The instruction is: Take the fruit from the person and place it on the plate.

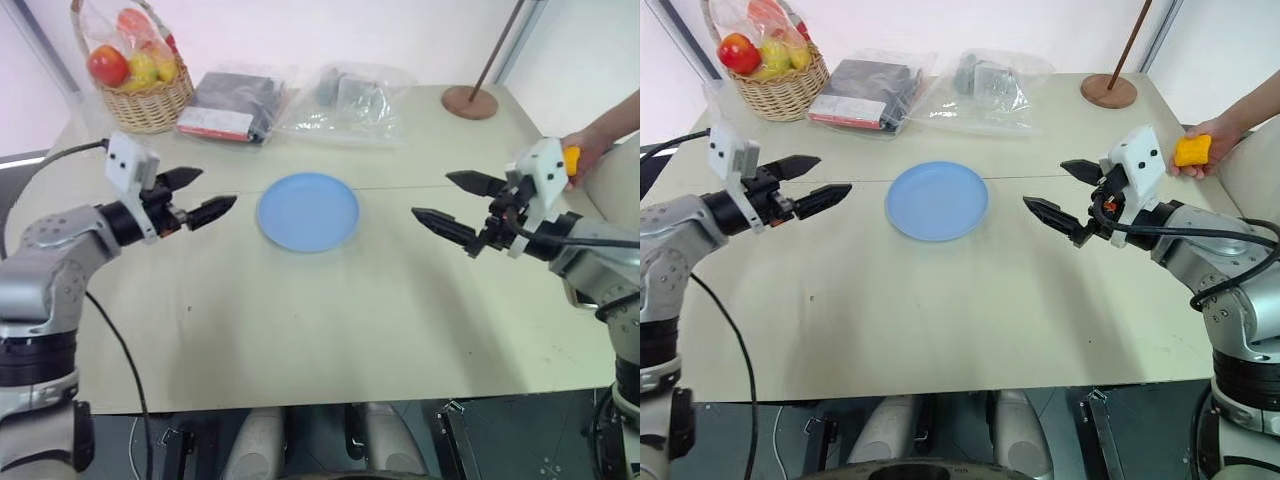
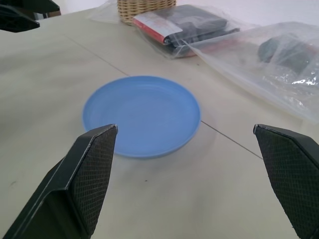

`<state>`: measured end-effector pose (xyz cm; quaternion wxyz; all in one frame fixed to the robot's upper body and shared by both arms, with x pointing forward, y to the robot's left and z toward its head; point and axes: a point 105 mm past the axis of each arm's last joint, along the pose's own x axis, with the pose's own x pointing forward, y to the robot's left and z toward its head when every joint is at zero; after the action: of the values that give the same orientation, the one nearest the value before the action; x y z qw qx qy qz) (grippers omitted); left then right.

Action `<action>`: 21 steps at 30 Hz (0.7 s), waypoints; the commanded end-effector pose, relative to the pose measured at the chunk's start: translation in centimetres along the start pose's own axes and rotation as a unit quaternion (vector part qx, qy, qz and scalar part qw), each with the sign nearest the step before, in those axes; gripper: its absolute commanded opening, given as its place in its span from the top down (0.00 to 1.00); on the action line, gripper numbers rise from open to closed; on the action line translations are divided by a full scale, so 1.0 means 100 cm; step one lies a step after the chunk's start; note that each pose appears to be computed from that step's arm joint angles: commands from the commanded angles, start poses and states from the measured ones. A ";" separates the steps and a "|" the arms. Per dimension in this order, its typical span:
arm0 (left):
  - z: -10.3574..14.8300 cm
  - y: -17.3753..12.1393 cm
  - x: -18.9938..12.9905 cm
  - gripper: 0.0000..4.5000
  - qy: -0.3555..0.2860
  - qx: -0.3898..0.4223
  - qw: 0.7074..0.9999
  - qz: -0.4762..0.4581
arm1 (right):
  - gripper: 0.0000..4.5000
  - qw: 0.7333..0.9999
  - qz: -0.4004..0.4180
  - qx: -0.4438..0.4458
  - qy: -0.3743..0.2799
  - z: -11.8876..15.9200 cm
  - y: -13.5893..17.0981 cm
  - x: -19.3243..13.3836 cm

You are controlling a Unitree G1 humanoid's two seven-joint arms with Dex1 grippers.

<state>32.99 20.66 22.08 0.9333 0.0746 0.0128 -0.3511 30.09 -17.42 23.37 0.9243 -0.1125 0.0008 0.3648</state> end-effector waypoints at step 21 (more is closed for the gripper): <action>0.022 -0.009 -0.008 0.01 -0.031 0.007 0.999 -0.020 | 0.00 1.000 0.011 -0.022 -0.004 0.007 -0.002 -0.002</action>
<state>32.18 19.97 22.78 0.9256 0.0620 0.0065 -0.3734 30.44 -17.12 22.83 0.9168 -0.1165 0.0113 0.3817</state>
